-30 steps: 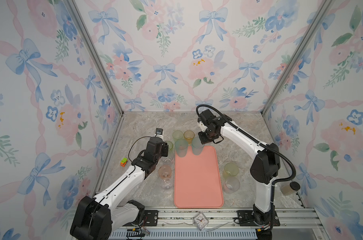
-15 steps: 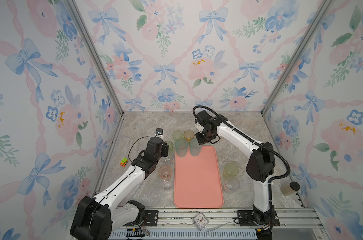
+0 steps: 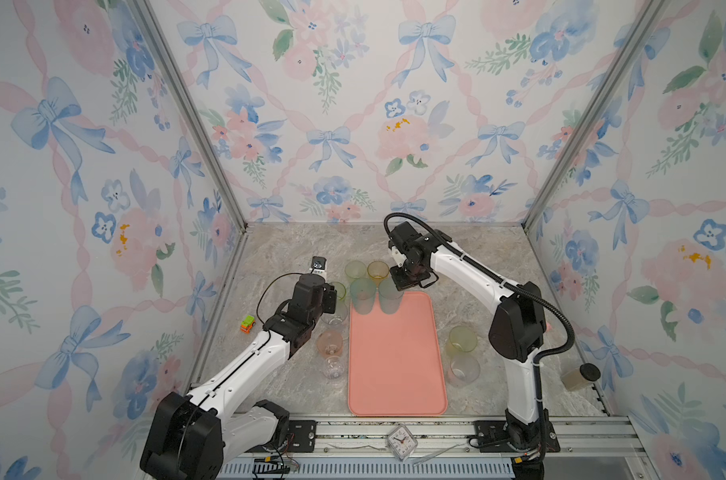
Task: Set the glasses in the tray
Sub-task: 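Lower the second teal cup onto the tray beside the first teal cup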
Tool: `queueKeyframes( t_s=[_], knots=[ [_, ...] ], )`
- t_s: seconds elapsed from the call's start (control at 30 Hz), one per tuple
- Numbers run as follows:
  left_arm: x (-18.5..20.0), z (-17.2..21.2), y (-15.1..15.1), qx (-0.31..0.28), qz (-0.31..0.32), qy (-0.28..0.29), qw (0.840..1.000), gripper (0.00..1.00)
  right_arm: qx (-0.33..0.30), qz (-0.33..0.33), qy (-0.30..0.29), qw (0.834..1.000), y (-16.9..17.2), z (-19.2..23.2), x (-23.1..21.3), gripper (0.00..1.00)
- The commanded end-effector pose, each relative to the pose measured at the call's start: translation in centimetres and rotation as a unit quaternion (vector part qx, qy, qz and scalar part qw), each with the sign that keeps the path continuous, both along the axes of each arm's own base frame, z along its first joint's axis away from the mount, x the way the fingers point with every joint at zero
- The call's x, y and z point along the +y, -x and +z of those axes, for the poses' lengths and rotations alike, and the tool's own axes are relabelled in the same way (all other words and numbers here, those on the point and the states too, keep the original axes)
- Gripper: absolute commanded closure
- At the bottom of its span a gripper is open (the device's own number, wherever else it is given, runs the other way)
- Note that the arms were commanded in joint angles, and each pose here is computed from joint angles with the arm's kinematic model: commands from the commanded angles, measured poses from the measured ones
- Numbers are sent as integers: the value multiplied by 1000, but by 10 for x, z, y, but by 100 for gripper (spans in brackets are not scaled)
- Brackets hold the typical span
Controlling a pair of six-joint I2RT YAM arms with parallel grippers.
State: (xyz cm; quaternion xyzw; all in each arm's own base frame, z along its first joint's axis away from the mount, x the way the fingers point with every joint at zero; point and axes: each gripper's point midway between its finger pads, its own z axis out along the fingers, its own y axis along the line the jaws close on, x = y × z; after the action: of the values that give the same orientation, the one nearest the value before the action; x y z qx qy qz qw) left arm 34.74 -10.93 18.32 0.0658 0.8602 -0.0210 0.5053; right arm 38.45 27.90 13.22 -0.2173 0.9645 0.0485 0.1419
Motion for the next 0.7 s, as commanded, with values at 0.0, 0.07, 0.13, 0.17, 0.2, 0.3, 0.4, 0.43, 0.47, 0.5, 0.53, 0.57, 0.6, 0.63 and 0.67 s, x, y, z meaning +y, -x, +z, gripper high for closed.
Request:
queueKeyframes(
  t_s=[0.0,0.07,0.13,0.17,0.2,0.3,0.4,0.43,0.47,0.5,0.53,0.57,0.6,0.63,0.67],
  knots=[
    [0,14,-1,-22,0,-4,1000,62,9,10,2,1000,3,-2,4,94],
    [1,14,-1,-22,1,-4,1000,62,9,10,2,1000,3,-2,4,92],
    [1,15,-1,-23,0,-4,1000,62,9,9,2,1000,2,-2,4,90],
    [1,15,-1,-23,0,-4,1000,62,8,9,2,1000,2,-2,4,89],
    [1,15,-1,-23,0,-4,1000,62,8,9,1,1000,2,-1,4,88],
    [1,15,-1,-23,0,-4,1000,62,8,7,1,1000,2,-1,3,87],
    [1,15,-1,-24,0,-3,1000,61,8,8,0,1000,3,-1,3,85],
    [1,16,-1,-25,1,-2,1000,61,7,8,0,1000,3,0,3,84],
    [1,15,0,-24,1,-3,1000,61,7,8,0,1000,2,0,2,84],
    [1,16,0,-24,1,-3,1000,61,6,7,0,1000,2,1,2,84],
    [1,16,0,-24,1,-2,1000,61,5,8,-1,1000,2,2,2,83],
    [1,16,0,-25,1,-2,1000,61,5,7,-1,1000,3,2,2,83],
    [1,16,0,-25,1,-1,1000,61,4,8,-3,1000,3,3,2,82],
    [1,15,0,-24,1,-1,1000,61,3,8,-3,1000,3,3,2,82],
    [1,15,0,-23,1,-1,1000,61,1,8,-4,1000,3,5,2,81]
  ],
)
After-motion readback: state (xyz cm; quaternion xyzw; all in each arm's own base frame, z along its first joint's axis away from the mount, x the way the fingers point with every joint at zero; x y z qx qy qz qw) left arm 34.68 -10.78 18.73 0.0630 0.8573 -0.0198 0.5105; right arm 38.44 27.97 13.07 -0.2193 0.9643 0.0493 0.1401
